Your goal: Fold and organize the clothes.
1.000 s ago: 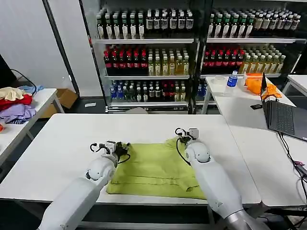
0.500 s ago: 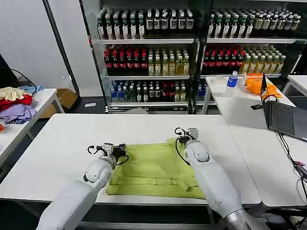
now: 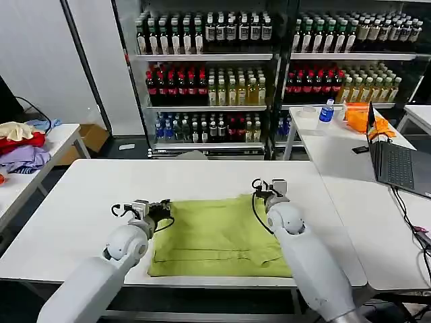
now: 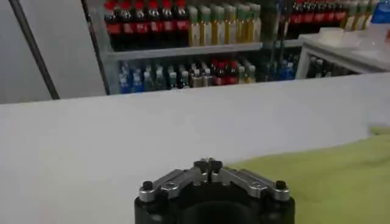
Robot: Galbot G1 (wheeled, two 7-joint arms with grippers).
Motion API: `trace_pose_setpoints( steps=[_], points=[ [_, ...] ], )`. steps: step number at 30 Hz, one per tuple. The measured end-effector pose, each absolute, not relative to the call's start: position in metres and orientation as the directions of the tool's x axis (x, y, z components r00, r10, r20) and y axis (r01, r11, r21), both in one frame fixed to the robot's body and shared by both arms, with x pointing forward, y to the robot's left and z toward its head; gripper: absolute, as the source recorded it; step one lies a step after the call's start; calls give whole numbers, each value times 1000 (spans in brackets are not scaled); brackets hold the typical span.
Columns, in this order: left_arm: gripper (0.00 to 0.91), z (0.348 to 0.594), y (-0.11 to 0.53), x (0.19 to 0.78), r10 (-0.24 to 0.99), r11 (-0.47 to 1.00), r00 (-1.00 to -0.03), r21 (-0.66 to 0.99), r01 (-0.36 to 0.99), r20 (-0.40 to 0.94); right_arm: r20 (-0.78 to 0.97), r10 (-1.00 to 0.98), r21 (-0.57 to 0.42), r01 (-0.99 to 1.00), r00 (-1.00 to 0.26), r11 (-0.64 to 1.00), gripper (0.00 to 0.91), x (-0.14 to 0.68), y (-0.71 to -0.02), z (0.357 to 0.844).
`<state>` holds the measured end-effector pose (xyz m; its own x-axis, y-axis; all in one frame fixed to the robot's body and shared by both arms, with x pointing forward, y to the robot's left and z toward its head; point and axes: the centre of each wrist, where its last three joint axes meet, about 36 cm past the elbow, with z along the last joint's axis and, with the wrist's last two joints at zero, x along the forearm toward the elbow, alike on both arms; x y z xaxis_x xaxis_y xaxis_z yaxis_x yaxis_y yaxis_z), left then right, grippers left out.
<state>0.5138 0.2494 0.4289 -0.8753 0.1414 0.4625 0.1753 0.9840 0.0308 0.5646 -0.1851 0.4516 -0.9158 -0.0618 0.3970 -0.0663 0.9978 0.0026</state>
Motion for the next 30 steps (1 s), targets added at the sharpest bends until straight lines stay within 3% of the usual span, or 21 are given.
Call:
trace_pose_setpoints(
  steps=[12, 30],
  points=[
    [20, 449, 256, 473, 180, 976, -891, 37, 215, 416, 346, -75, -6, -82, -935, 997, 0, 489, -209, 460],
    [20, 423, 259, 411, 203, 959, -850, 74, 272, 486, 366, -55, 20, -52, -929, 998, 0, 392, -232, 456]
  ],
)
